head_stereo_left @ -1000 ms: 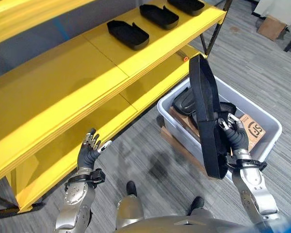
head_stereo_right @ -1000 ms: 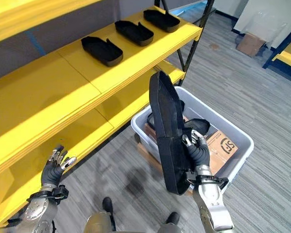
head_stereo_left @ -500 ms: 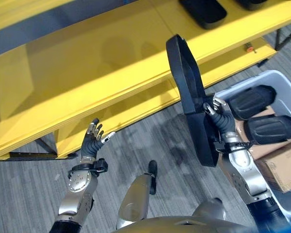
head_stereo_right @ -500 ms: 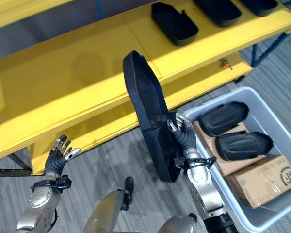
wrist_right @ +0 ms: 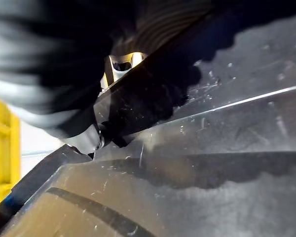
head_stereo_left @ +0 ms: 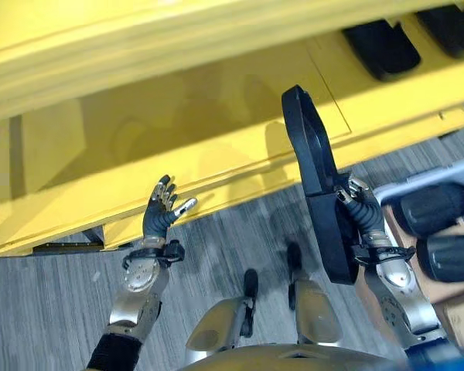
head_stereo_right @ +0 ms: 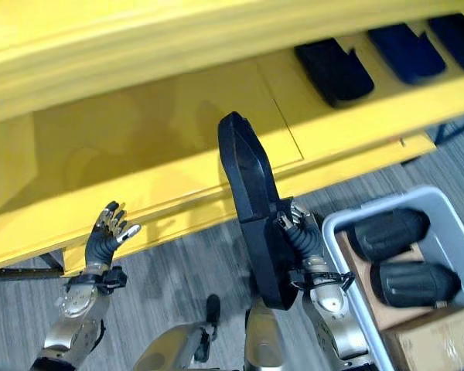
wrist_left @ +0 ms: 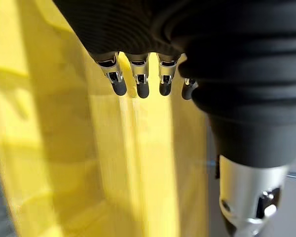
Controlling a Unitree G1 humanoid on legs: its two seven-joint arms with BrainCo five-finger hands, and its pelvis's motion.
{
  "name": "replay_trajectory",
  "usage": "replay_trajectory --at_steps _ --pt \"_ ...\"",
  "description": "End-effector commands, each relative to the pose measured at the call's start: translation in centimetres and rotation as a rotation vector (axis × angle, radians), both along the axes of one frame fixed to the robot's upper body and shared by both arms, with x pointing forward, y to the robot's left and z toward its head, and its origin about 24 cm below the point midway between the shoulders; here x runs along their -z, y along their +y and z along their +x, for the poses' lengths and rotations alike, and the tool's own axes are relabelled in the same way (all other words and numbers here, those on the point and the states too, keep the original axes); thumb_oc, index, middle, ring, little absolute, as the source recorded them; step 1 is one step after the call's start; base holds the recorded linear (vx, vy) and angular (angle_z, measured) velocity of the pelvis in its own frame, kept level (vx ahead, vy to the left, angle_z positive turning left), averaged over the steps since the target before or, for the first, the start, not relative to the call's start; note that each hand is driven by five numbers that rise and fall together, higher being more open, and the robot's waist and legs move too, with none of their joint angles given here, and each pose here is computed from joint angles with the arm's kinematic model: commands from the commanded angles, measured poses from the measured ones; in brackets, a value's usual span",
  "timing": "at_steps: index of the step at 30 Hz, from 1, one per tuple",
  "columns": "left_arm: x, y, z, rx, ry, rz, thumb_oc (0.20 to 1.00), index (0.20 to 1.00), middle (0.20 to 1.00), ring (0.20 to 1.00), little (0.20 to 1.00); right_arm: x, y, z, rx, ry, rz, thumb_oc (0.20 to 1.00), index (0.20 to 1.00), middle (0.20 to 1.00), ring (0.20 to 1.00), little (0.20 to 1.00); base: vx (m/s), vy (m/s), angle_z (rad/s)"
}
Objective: Move parts from the plastic box to the shelf.
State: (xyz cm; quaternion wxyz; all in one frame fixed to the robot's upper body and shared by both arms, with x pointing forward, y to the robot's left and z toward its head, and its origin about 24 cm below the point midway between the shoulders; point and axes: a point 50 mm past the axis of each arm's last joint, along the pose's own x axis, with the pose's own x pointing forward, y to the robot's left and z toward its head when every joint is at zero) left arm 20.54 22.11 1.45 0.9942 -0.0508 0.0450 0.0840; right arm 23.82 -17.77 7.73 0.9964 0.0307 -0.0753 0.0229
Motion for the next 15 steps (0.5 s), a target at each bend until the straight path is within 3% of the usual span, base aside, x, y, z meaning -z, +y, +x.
replay_trajectory --at_steps 1,15 --pt "-3.3 1.0 0.1 0.031 -0.142 0.058 1.0 1.0 1.0 1.0 1.0 -2.4 -0.4 -0.6 -0.006 -0.143 0.063 0.2 0.2 0.2 0.2 0.2 0.16 -0.291 -0.12" --pt "-1.4 0.9 -1.6 -0.007 -0.059 -0.022 1.0 1.0 1.0 1.0 1.0 -2.9 -0.9 -0.3 0.009 -0.151 0.043 0.2 0.2 0.2 0.2 0.2 0.05 -0.135 0.01"
